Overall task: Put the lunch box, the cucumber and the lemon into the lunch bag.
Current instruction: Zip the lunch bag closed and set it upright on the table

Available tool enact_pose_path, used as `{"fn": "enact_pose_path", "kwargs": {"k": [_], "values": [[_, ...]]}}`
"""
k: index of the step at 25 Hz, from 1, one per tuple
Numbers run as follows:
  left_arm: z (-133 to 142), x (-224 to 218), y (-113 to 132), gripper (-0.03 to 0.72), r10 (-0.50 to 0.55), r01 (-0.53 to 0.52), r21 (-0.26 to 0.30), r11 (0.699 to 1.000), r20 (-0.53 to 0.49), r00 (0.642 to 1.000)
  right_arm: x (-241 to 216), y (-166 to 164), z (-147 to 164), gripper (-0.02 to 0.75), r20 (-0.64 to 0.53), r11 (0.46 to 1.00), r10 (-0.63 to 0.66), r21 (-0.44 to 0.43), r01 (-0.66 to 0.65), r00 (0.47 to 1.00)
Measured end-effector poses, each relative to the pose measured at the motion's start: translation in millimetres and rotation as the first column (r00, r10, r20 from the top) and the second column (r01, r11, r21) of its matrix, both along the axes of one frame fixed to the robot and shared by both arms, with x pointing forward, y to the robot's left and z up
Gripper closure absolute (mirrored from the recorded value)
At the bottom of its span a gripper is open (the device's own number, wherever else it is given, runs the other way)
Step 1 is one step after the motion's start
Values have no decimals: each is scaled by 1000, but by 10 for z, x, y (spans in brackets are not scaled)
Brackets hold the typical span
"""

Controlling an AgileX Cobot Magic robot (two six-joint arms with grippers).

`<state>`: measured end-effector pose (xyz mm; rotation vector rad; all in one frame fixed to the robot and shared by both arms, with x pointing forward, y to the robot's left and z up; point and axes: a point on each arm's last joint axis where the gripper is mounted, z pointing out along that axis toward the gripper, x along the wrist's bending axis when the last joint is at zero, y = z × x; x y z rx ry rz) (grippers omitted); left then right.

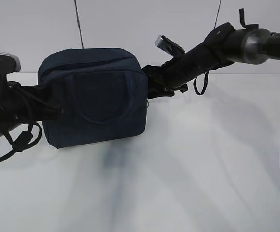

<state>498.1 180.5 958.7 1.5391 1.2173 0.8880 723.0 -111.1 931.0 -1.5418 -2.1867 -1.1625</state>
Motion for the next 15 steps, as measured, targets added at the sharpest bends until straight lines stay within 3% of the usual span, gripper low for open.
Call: {"fn": "enact_pose_path", "kwargs": {"k": [3,5,12,15], "values": [[0,0,0,683,0,0,0,1000,0,1000,13,-42,0,249,-3,1000,-6,0,6,1000],[0,0,0,683,0,0,0,1000,0,1000,17,-81,9,205,-8,1000,-5,1,5,1000],[0,0,0,683,0,0,0,1000,0,1000,-35,-226,297,177,4,999,36,-4,-36,999],[2,6,23,668,32,-33,-19,999,-3,999,-106,-272,443,176,12,995,85,-60,-84,996]]}}
